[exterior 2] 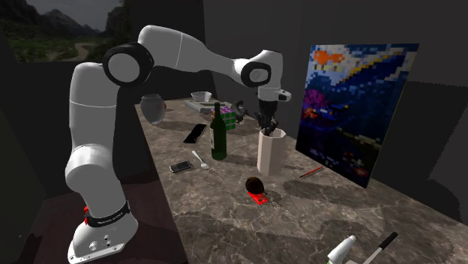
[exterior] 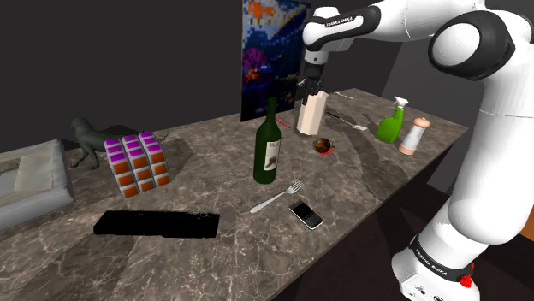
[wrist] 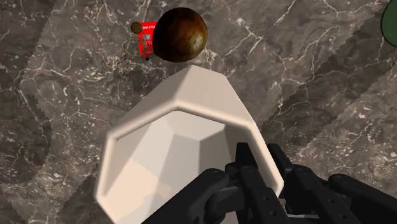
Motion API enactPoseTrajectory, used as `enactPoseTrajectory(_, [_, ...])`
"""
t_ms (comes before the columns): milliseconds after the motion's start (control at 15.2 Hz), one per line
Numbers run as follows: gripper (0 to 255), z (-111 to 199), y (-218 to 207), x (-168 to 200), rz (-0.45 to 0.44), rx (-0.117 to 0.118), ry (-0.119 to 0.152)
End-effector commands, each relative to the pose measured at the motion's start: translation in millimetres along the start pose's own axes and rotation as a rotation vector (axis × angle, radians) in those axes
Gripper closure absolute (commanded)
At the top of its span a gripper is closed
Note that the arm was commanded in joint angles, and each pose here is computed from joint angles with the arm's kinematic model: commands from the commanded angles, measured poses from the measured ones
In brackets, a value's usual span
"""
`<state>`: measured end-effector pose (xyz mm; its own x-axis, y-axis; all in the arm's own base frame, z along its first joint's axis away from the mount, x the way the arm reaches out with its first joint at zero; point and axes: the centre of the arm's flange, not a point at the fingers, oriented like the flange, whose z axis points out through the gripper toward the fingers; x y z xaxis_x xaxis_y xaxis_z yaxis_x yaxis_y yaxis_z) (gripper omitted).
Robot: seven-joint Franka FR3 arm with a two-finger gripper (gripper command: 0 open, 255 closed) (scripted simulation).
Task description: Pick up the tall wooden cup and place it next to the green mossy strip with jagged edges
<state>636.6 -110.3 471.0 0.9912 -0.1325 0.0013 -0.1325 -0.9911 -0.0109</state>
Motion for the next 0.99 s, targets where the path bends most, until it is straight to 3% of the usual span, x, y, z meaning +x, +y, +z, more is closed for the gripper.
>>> enactPoseTrajectory(0, [255, -1.5, -22.4, -14.8, 0.000, 0.000, 0.001])
enactPoseTrajectory(924, [255, 0.0, -181.5, -108.9, 0.000, 0.000, 0.001])
